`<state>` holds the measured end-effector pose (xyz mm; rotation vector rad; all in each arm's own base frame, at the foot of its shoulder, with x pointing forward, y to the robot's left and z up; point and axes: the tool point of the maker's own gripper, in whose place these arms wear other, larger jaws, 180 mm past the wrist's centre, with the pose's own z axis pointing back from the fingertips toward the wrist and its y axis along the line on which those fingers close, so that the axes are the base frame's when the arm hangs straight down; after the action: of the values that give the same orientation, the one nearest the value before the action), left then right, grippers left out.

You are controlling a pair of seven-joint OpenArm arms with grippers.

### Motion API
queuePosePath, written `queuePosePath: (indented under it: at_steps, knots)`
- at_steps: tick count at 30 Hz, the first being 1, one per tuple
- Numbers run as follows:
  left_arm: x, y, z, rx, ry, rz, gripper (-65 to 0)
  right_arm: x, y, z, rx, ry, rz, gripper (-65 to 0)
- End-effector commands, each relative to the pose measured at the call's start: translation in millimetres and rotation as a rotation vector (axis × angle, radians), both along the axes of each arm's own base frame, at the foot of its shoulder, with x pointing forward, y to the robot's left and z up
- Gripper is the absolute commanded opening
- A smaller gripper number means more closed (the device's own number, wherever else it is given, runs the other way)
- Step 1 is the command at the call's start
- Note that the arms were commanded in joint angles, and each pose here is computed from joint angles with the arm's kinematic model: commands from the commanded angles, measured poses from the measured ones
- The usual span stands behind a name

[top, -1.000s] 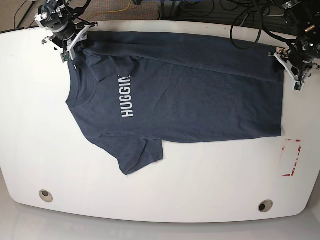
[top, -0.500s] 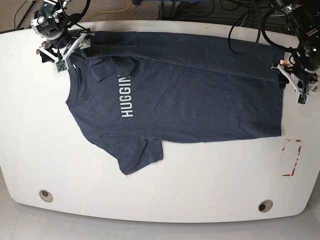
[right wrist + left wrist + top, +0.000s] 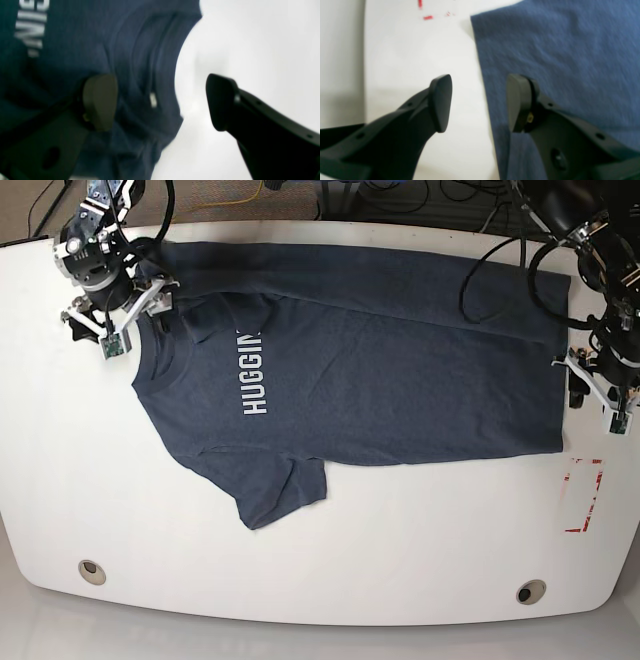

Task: Layout the t-shirt on the table in an organized manner, then fold the t-shirt properly
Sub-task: 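Release the shirt edge and move both grippers to the shirt's hem side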

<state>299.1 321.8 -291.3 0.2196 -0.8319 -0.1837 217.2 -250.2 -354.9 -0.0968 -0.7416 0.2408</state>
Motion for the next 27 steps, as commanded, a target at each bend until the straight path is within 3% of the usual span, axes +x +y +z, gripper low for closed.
queuePosePath:
  at_steps: [1,8,13,20,27]
  knots:
    - [12.3,3.5,21.5,0.019,-0.063,-0.005,-33.7,20.8,-0.6,20.4,-0.004,-0.086,0.009,-13.2]
    - [29.0,3.9,35.3,0.003,-0.113,-0.002,-33.7,61.7,-4.0,26.8,0.039,-0.139,-0.013,-13.2]
    - [42.5,5.3,35.9,-0.033,-0.126,0.004,-33.9,95.5,-13.9,19.5,0.057,-0.130,-0.043,-13.2]
    - [60.3,14.6,37.2,-0.121,-0.155,0.093,-33.9,140.9,-17.8,6.6,0.113,-0.100,-0.071,-13.2]
    - [69.5,15.2,45.3,-0.135,-0.180,0.097,-33.9,178.6,-17.6,3.4,0.194,-0.097,-0.076,-13.2]
